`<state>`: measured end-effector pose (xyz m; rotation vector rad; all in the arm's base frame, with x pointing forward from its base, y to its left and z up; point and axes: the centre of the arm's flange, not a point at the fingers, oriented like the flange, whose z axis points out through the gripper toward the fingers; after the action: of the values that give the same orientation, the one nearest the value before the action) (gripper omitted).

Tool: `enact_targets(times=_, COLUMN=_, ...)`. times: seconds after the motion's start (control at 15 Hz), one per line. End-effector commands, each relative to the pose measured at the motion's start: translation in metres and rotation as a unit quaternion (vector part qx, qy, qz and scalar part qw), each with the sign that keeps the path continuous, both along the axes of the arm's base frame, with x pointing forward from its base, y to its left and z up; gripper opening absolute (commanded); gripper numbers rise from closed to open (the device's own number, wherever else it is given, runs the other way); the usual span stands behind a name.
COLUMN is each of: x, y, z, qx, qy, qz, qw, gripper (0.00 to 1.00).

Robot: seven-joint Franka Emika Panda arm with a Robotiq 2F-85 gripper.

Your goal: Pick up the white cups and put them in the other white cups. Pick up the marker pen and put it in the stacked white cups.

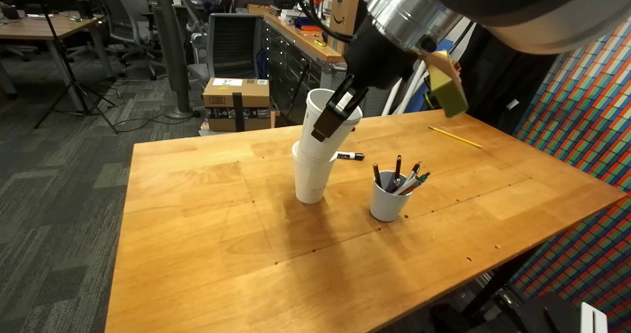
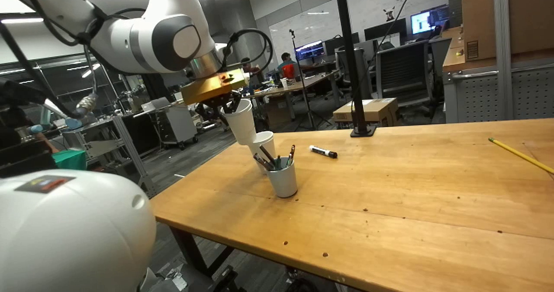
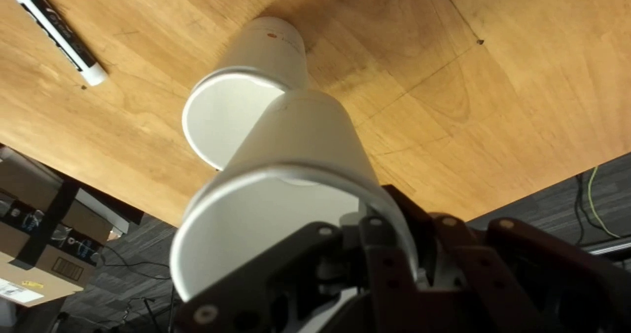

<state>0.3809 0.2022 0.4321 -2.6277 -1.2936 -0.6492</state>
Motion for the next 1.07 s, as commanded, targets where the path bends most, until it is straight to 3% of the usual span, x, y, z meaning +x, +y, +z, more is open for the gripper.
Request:
enact_targets(times=0.0, x=0.021, y=0.006, z=0.005, qx=0.005, qy=-0.014, qz=0.0, qw=0.9999, gripper=0.02)
enact_targets(times=1.0, x=0.041, y=-0.006, z=0.018, qx=0.009, qy=-0.028, qz=-0.015, qw=0.9995, gripper=0.02)
